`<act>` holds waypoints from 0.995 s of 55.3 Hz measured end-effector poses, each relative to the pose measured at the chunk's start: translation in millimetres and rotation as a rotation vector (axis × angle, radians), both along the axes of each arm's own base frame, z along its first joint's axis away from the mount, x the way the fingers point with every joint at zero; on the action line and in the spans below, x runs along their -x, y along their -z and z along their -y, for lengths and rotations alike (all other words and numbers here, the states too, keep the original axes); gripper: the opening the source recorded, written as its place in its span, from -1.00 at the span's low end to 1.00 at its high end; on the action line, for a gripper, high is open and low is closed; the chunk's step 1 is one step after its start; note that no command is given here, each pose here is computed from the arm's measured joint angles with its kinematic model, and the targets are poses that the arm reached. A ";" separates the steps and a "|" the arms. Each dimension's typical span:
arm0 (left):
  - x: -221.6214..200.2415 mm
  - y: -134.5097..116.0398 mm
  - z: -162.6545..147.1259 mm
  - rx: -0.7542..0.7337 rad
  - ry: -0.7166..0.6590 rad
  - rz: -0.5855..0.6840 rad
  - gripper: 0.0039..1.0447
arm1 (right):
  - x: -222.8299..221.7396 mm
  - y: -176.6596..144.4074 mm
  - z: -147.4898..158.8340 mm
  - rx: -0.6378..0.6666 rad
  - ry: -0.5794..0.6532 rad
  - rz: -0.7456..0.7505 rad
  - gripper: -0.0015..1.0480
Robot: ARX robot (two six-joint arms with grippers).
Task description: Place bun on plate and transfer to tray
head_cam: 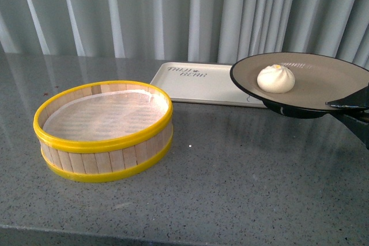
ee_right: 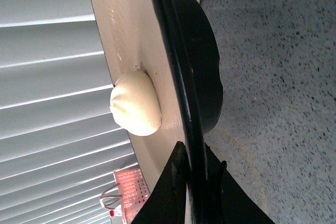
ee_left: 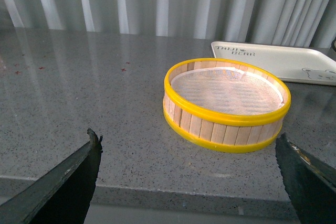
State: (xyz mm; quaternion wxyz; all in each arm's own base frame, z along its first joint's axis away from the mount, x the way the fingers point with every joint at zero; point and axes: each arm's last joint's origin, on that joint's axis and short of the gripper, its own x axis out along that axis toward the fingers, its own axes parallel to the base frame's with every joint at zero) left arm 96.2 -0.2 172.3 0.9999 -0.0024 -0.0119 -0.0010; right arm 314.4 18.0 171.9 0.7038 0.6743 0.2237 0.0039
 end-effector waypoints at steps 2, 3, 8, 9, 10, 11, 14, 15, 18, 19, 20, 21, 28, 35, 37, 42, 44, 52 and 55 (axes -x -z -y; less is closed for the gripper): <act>0.0 0.0 0.0 0.000 0.000 0.000 0.88 | -5.4 0.3 2.4 0.006 0.002 0.002 -0.94; 0.0 0.0 0.0 0.000 0.000 0.000 0.88 | -8.9 0.6 4.0 0.010 0.003 0.003 -0.94; 0.0 0.0 0.0 0.000 0.000 0.000 0.88 | -22.4 0.5 8.9 0.025 0.006 0.008 -0.94; 0.0 0.0 0.0 0.000 0.000 0.000 0.88 | -24.0 0.6 9.3 0.027 0.006 0.008 -0.94; 0.0 0.0 0.0 0.000 0.000 0.000 0.88 | -27.3 0.3 10.1 0.031 0.007 0.009 -0.94; 0.0 0.0 0.0 0.000 0.000 0.000 0.88 | -30.6 0.3 10.7 0.035 0.005 0.010 -0.94; 0.0 0.0 0.0 0.000 0.000 0.000 0.88 | -36.9 -0.2 11.7 0.040 -0.002 0.013 -0.94; 0.0 0.0 0.0 0.000 0.000 0.000 0.88 | -39.8 -0.2 12.0 0.042 -0.006 0.012 -0.94; 0.0 0.0 0.0 0.000 0.000 0.000 0.88 | -47.2 -0.2 13.0 0.048 -0.015 0.014 -0.94; 0.0 0.0 0.0 0.000 0.000 0.000 0.88 | -50.4 0.4 13.4 0.051 -0.019 0.015 -0.94; 0.0 0.0 0.0 0.000 0.000 0.000 0.88 | -51.8 0.6 13.6 0.050 -0.020 0.015 -0.94; 0.0 0.0 0.0 0.000 0.000 0.000 0.88 | -56.0 1.6 13.9 0.049 -0.027 0.015 -0.94; 0.0 0.0 0.0 0.000 0.000 0.000 0.88 | -71.0 6.2 16.1 0.054 -0.047 0.017 -0.94; 0.0 0.0 0.0 0.000 0.000 0.000 0.88 | -84.4 8.1 20.9 0.058 -0.039 0.026 -0.94; 0.0 0.0 0.0 0.000 0.000 0.000 0.88 | -88.0 8.2 22.4 0.059 -0.036 0.028 -0.94; 0.0 0.0 0.0 0.000 0.000 0.000 0.88 | -96.7 9.1 26.3 0.061 -0.028 0.031 -0.94; 0.0 0.0 0.0 0.000 0.000 0.000 0.88 | -99.9 9.2 27.4 0.060 -0.026 0.033 -0.94; 0.0 0.0 0.0 0.000 0.000 0.000 0.88 | -112.5 12.1 31.7 0.056 -0.029 0.039 -0.94; 0.0 0.0 0.0 0.000 0.000 0.000 0.88 | -117.8 12.2 32.9 0.056 -0.029 0.044 -0.94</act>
